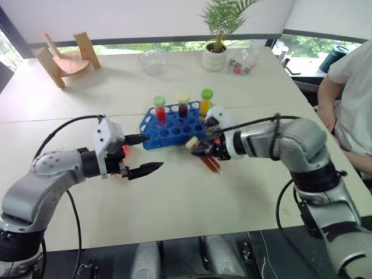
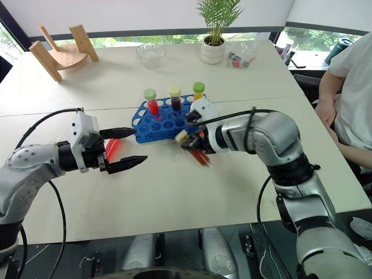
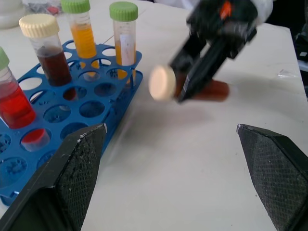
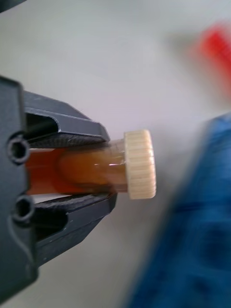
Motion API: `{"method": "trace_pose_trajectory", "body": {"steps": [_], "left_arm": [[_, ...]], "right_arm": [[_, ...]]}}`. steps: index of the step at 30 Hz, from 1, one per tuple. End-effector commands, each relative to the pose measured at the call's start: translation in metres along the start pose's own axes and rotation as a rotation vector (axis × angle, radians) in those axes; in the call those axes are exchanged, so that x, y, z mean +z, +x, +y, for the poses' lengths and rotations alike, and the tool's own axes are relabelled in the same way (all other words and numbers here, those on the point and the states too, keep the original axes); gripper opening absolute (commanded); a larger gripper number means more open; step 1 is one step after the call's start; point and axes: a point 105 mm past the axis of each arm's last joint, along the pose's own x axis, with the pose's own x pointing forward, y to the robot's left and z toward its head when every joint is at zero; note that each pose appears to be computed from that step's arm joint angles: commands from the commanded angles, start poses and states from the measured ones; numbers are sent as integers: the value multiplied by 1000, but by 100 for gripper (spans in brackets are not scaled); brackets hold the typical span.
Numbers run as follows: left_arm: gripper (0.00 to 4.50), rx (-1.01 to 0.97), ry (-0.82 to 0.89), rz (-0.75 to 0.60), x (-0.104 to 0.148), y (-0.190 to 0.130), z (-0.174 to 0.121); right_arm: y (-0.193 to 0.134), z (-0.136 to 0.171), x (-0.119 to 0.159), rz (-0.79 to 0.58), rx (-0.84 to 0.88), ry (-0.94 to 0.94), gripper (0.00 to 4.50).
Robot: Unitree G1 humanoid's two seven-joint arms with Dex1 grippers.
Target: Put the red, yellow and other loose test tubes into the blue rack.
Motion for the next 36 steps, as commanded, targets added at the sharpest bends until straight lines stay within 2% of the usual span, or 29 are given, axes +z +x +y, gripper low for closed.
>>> {"method": "trace_pose_trajectory", "body": {"steps": [1,4,7,12,20,24,36], "left_arm": [[450,26,15,-4,5,-8,2],[450,35,-3,10,3,-14,5],[450,33,-8,21,3,-15,6],[450,30,-8,37,7,-18,10],[450,20,-5,61,10,-21,9],[450,22,1,57,13,-19,7],[450,38,1,45,13,-17,7]], "right_arm": [[-13,8,43,-408,1,-154,87],[-9,-2,49,-610,-97,-128,87],[-7,-2,52,-795,-118,-121,87],[13,-8,50,-916,-174,-114,87],[35,-22,51,-966,-262,-125,87],[42,-35,44,-946,-304,-125,87],[52,-40,23,-902,-322,-108,87]]}}
